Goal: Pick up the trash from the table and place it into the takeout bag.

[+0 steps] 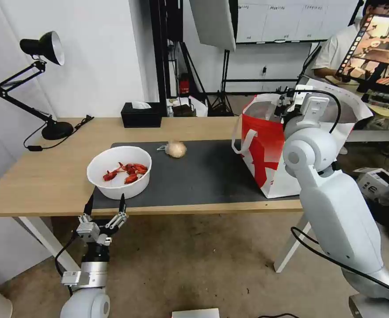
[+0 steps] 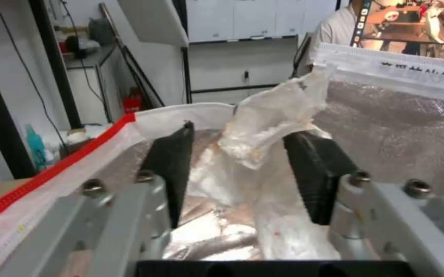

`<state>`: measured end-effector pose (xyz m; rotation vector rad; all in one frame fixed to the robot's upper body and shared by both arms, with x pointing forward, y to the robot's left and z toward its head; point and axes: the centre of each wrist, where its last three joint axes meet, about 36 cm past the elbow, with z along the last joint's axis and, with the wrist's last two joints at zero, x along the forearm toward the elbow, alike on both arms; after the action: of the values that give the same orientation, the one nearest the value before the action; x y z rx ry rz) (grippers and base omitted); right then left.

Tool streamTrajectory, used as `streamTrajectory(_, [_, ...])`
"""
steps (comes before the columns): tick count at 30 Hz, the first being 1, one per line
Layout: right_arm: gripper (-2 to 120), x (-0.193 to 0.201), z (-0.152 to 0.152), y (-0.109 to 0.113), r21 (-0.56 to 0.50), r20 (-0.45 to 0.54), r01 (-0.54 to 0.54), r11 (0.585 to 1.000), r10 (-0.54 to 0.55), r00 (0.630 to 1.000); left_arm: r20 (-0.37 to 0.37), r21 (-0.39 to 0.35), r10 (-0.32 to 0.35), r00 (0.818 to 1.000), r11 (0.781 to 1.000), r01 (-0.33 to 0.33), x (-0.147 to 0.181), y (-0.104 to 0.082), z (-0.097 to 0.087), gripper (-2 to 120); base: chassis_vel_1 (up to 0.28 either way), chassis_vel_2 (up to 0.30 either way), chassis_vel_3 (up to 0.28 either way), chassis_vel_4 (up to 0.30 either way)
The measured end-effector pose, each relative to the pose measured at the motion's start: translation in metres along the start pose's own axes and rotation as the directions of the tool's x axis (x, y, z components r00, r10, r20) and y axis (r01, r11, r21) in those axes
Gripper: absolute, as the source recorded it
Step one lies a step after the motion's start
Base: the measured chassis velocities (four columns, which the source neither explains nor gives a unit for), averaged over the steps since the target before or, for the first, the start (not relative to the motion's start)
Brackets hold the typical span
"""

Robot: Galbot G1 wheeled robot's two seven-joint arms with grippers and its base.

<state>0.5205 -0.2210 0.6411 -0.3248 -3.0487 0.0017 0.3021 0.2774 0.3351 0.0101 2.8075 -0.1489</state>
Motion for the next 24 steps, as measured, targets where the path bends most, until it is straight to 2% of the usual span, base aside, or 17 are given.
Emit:
streamTrajectory(5, [67, 0.0, -0.001, -0.003, 0.003, -0.015, -0.006, 1.0, 0.006, 1.0, 0.002, 0.002, 0.001, 1.0, 1.0, -0.001, 0.0, -0.001, 0.0, 100, 0.0, 0.0, 0.0, 0.0])
streamTrajectory(6, [67, 0.0, -0.001, -0.003, 0.003, -0.015, -0.006, 1.0, 0.006, 1.0, 0.002, 0.002, 0.001, 1.0, 1.0, -0.001, 0.0, -0.001, 0.0, 100, 0.0, 0.0, 0.0, 0.0])
streamTrajectory(8, [79, -0.001, -0.001, -0.006, -0.002, -0.029, -0.008, 1.0, 0.008, 1.0, 0.002, 0.005, 0.001, 1.0, 1.0, -0.001, 0.0, -0.003, 0.0, 100, 0.0, 0.0, 0.0, 0.0])
streamTrajectory(13, [97, -0.001, -0.013, -0.006, -0.086, -0.09, -0.025, 0.996, 0.017, 0.996, 0.005, 0.004, 0.003, 1.0, 1.0, -0.003, -0.001, -0.003, -0.001, 100, 0.0, 0.0, 0.0, 0.0])
streamTrajectory(21, [100, 0.003, -0.034, -0.002, -0.214, -0.183, -0.001, 0.977, -0.039, 0.982, 0.005, 0.005, 0.004, 1.0, 1.0, -0.004, -0.001, -0.004, 0.0, 100, 0.0, 0.0, 0.0, 0.0])
streamTrajectory(24, [100, 0.003, -0.038, -0.001, -0.231, -0.192, -0.001, 0.973, -0.044, 0.98, 0.005, 0.005, 0.003, 1.0, 1.0, -0.003, -0.001, -0.004, 0.0, 100, 0.0, 0.0, 0.0, 0.0])
